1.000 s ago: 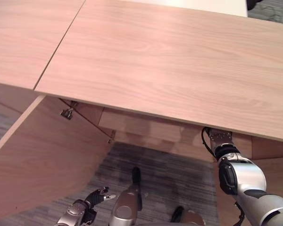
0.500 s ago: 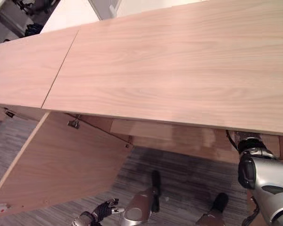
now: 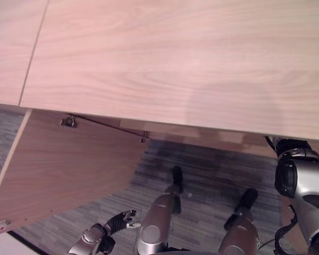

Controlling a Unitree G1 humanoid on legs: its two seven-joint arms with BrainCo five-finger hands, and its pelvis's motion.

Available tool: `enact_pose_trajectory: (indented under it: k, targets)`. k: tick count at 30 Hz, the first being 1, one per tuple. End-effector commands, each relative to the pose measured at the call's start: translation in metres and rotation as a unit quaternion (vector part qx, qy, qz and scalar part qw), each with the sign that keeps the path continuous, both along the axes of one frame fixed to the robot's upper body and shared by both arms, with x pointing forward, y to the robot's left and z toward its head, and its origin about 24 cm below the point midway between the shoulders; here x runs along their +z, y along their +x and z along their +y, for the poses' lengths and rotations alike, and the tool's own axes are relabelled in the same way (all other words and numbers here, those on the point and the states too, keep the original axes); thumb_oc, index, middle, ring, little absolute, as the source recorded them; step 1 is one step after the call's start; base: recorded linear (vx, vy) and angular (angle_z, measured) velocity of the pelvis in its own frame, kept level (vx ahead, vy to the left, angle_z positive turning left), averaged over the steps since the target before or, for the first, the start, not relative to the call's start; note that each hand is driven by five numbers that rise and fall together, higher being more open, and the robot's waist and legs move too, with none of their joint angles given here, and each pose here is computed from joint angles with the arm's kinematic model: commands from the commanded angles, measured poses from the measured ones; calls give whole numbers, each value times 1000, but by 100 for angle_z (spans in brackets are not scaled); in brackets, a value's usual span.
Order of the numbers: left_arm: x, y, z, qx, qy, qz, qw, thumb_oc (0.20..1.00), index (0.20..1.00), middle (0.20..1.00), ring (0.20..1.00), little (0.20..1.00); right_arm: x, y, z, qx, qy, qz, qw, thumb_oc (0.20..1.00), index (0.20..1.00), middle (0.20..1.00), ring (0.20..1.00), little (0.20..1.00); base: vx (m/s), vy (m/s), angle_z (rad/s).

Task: Put the empty folder in the office cabinet

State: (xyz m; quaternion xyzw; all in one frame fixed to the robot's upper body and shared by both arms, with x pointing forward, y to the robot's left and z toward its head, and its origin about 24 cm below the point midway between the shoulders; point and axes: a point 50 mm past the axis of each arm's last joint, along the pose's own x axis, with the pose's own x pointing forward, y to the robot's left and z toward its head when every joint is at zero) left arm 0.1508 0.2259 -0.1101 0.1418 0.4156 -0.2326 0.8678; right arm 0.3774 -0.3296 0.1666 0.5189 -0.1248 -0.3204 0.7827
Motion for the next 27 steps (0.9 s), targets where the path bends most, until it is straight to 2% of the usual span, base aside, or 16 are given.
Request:
enact_pose_trajectory:
  k: [1,9,14,19,27]
  targets:
    - [5,-3,17,2,20,4,1000,1000,1000,1000,1000,1000,65,7,-2,12,-56,-69,996,200,200,200,200,200,-22,-18,16]
    - [12,5,18,2,16,-14,1000,1000,1000,1000,1000,1000,48,10,3,22,-32,-41,998,200,200,200,200,200,-22,-21,5]
    - [22,13,30,3,31,-35,999,1000,1000,1000,1000,1000,41,7,-2,18,-21,-34,999,200,200,200,200,200,-35,-48,13]
    - [30,25,40,19,52,-60,997,1000,1000,1000,1000,1000,40,8,0,24,-18,-38,999,200,200,200,200,200,-39,-26,5]
    - [34,41,40,57,45,-89,993,1000,1000,1000,1000,1000,32,14,14,36,-6,-43,998,200,200,200,200,200,-30,24,-5]
